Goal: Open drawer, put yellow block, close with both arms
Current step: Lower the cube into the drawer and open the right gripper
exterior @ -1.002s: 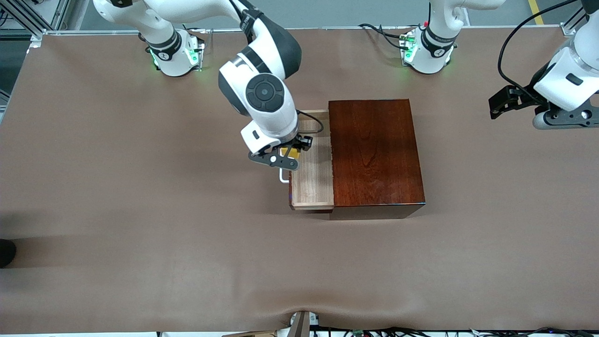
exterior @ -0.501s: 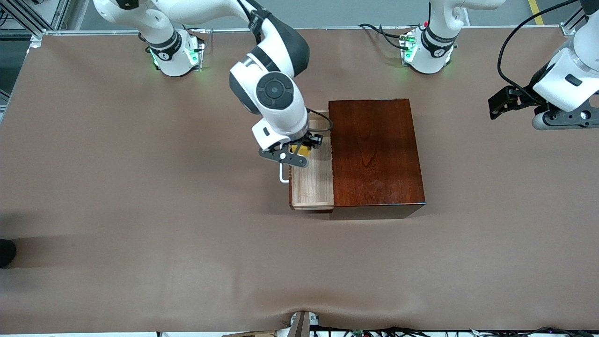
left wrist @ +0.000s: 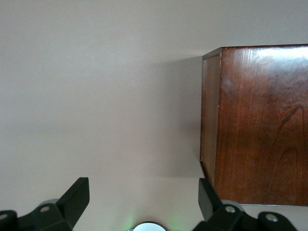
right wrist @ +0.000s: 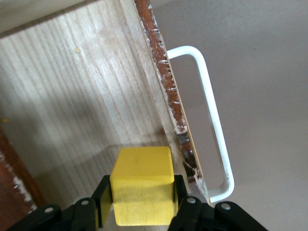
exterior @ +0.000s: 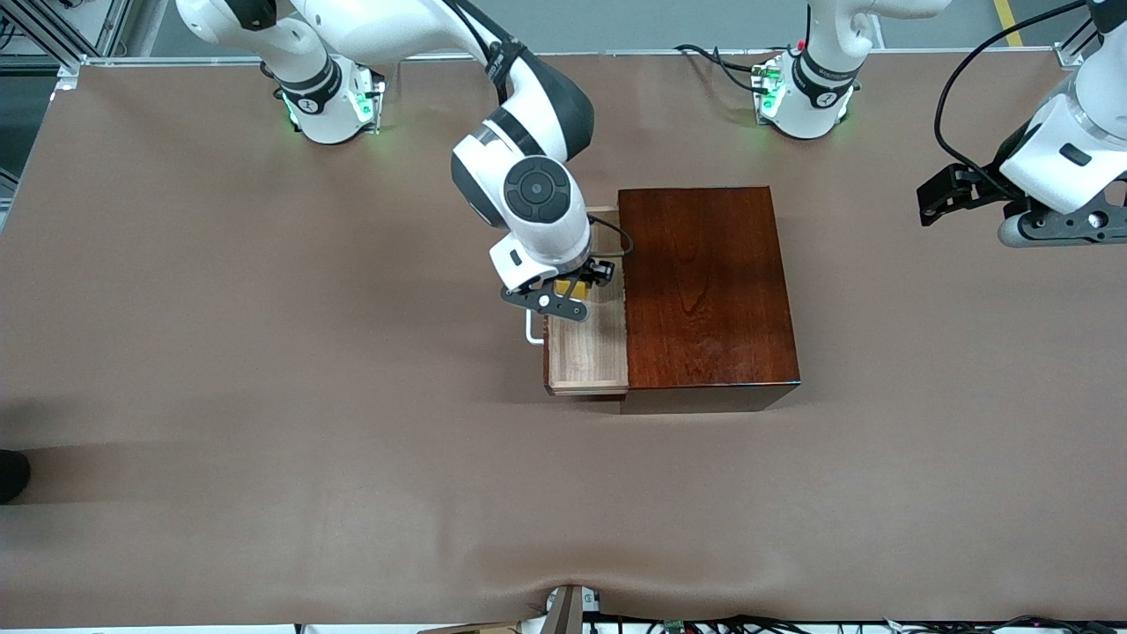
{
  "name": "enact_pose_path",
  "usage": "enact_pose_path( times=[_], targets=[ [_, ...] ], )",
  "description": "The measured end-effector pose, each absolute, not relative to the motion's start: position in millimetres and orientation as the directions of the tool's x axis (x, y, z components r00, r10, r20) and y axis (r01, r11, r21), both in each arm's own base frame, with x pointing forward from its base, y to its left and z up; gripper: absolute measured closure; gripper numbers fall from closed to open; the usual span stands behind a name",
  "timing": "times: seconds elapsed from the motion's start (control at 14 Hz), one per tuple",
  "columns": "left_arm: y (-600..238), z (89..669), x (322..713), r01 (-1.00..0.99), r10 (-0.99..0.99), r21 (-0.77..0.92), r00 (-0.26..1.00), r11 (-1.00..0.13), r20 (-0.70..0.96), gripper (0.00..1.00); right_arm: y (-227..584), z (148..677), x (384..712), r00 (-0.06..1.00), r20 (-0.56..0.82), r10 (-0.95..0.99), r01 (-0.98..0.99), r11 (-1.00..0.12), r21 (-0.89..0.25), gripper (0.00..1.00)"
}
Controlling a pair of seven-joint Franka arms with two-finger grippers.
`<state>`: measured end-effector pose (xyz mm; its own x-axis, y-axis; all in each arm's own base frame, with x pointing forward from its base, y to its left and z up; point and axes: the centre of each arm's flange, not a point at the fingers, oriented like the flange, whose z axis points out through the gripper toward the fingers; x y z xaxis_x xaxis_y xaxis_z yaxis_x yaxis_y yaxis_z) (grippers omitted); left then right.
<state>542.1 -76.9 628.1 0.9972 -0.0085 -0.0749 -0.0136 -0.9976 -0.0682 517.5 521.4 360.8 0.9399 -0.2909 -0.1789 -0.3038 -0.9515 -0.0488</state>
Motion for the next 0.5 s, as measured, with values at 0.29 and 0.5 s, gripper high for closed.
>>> enact_pose_path(
  times=[0.29,0.5],
  targets=[
    [-77.0,626.3,542.7,-0.014,-0.008,-0.069,0.997,-0.998,-0.078,0.00,525.3,348.8,517.8,0.941,-0.176,-0.291,-0.304,-0.951,-0.052,0.45],
    [-77.1,625.6,543.0,-0.014,-0.008,-0.069,0.997,-0.998,-0.080,0.00,531.3,351.0,513.4,0.944,-0.172,-0.283,-0.297,-0.953,-0.059,0.30]
  ],
)
